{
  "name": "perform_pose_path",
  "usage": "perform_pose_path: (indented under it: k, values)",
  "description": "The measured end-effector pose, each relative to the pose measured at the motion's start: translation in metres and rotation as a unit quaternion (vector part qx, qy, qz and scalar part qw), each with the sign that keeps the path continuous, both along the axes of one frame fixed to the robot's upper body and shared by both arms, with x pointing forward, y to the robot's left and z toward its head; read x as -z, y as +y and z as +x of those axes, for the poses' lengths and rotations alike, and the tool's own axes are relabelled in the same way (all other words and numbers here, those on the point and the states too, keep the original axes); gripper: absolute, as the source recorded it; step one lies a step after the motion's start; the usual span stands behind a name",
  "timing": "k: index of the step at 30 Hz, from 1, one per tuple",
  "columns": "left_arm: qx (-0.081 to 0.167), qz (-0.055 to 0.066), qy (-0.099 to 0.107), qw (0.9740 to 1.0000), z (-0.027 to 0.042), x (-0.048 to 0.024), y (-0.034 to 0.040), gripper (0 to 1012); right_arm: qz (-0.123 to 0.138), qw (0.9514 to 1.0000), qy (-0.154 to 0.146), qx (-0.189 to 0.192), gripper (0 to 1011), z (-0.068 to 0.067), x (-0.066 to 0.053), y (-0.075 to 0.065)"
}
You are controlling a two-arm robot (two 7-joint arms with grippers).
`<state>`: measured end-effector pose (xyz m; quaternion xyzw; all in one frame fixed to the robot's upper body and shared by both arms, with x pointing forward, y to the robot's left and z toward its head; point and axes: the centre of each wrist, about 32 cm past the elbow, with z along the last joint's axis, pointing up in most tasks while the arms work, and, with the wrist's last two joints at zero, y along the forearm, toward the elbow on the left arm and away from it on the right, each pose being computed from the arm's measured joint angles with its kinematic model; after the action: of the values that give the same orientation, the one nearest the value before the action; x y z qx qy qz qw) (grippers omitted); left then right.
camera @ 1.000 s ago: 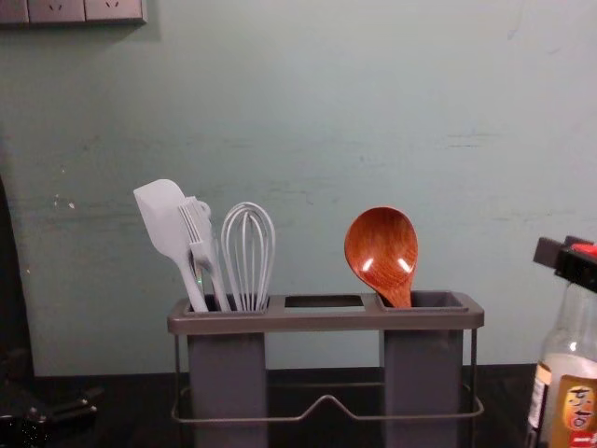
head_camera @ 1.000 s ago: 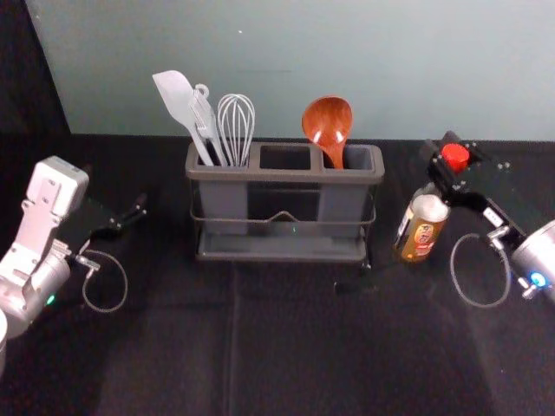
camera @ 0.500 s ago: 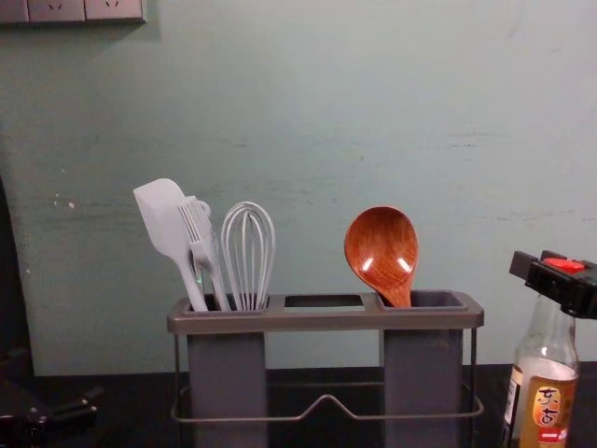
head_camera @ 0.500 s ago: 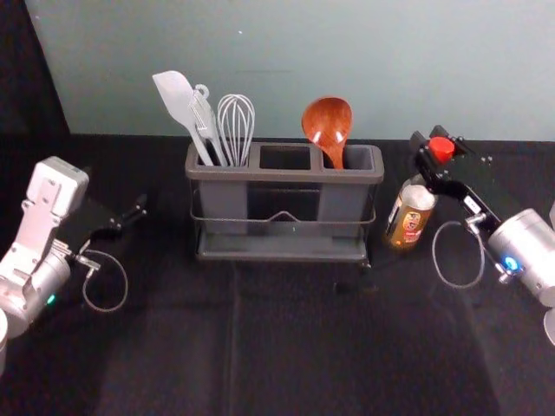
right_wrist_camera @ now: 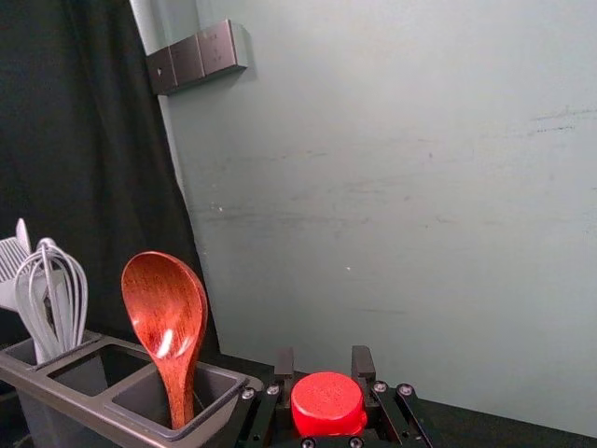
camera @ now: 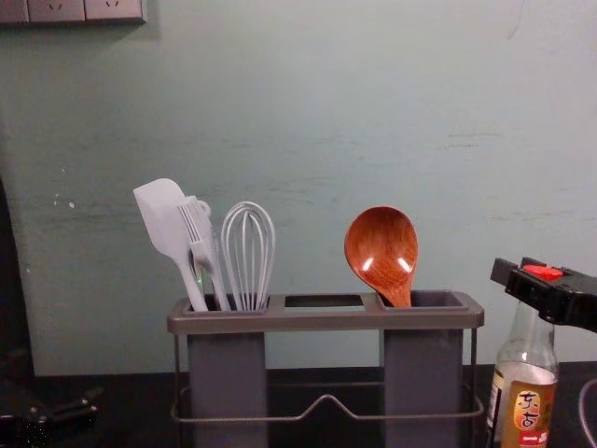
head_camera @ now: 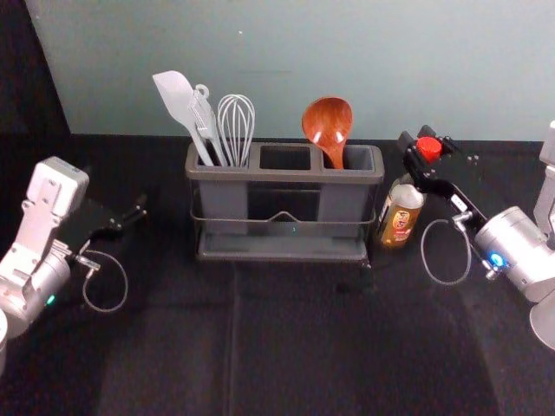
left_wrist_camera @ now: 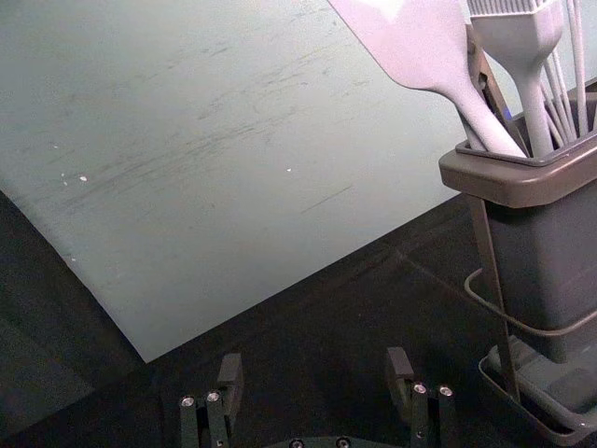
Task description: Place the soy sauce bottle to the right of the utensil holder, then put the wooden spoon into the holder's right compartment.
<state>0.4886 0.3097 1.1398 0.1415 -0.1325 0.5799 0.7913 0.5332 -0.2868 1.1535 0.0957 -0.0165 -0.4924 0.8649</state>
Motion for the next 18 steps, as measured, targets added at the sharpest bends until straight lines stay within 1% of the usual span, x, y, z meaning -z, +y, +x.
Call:
perform_pose_path:
  k: [10, 18]
  values:
    - [0.000, 0.000, 0.000, 1.0000, 0.0000, 0.0000, 0.0000, 1005, -0.003, 1.0000, 0.007, 0.002, 385, 0.0024, 0.0060, 0.0027]
    - [0.000, 0.000, 0.000, 1.0000, 0.0000, 0.0000, 0.0000, 1005, -0.004, 1.0000, 0.008, 0.003, 386, 0.0022, 0.0074, 0.0035]
